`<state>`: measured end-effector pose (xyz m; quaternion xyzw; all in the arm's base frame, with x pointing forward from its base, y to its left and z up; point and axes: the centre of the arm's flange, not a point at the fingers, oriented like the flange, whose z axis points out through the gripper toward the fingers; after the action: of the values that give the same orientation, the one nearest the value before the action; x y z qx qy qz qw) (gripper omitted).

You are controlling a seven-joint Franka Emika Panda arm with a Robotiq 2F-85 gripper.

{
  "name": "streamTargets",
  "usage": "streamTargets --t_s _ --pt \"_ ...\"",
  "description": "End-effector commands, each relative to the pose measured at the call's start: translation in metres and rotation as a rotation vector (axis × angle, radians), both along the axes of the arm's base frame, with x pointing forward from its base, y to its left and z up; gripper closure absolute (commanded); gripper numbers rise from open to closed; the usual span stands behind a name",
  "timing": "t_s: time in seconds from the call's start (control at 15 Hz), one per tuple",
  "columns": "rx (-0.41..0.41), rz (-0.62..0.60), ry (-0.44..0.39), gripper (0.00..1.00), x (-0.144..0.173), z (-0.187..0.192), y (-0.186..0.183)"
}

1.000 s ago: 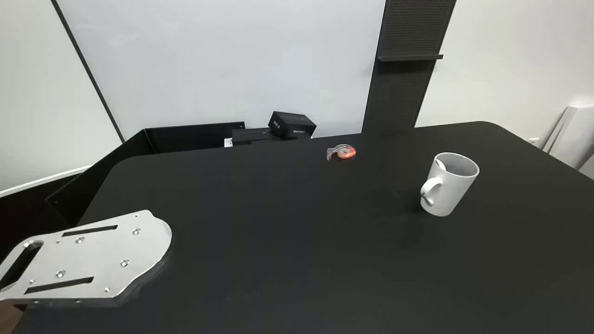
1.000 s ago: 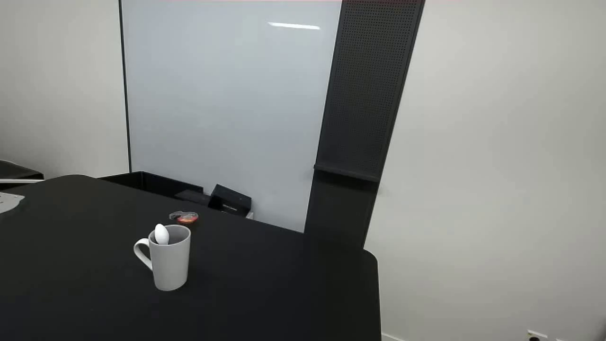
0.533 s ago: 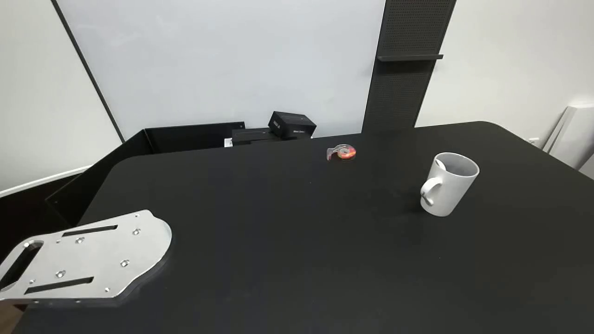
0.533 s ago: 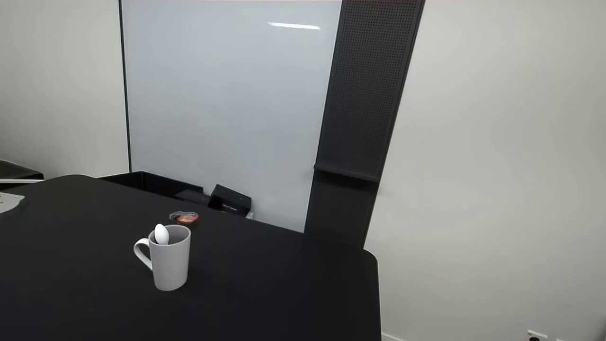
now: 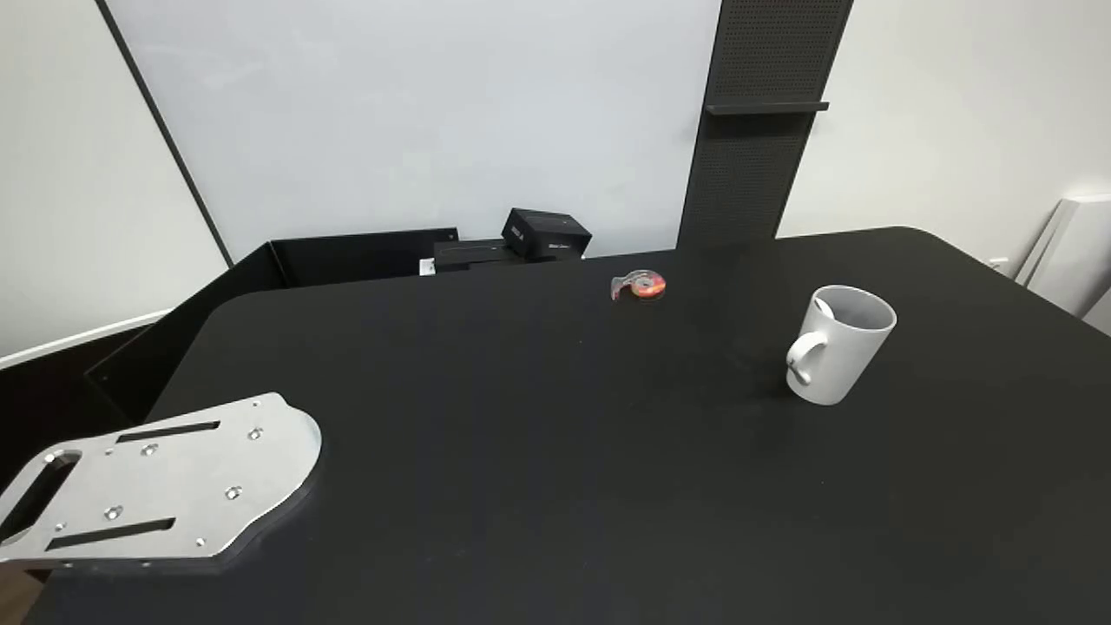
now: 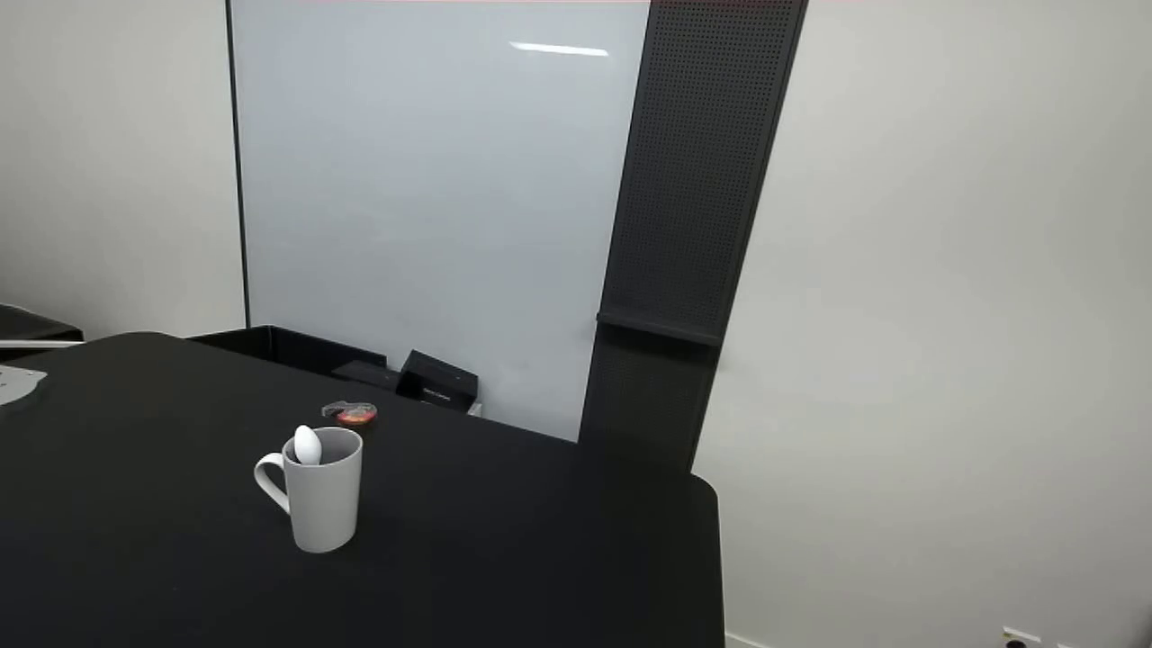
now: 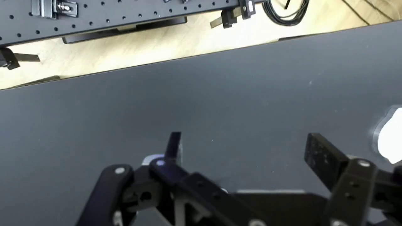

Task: Remove the white spoon from the grey mug and place it on the table

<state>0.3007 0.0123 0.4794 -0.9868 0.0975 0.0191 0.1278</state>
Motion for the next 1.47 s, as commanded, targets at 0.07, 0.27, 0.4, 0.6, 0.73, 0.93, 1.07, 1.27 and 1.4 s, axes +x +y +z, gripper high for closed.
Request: streamTargets --t_s 0.07,0.27,0.4,0.6,0.73,0.93,1.07,1.27,1.4 --pt "-0.070 -0.128 -0.090 0.00 0.024 0.016 -0.031" --pt "-0.088 -0.235 -0.142 0.00 0.041 0.021 -0.051" --pt "-0.098 -0.309 -0.167 0.00 0.052 0.026 -0.063" --pt "-0.100 -0.444 -0.190 0.00 0.071 0.033 -0.079" --pt "-0.115 -0.512 -0.202 0.00 0.083 0.036 -0.086" --pt "-0.152 -0.586 -0.208 0.00 0.103 0.038 -0.094" --pt "-0.193 -0.625 -0.210 0.00 0.118 0.038 -0.100" --pt "-0.261 -0.658 -0.195 0.00 0.141 0.037 -0.105" --pt "-0.308 -0.673 -0.182 0.00 0.156 0.034 -0.109"
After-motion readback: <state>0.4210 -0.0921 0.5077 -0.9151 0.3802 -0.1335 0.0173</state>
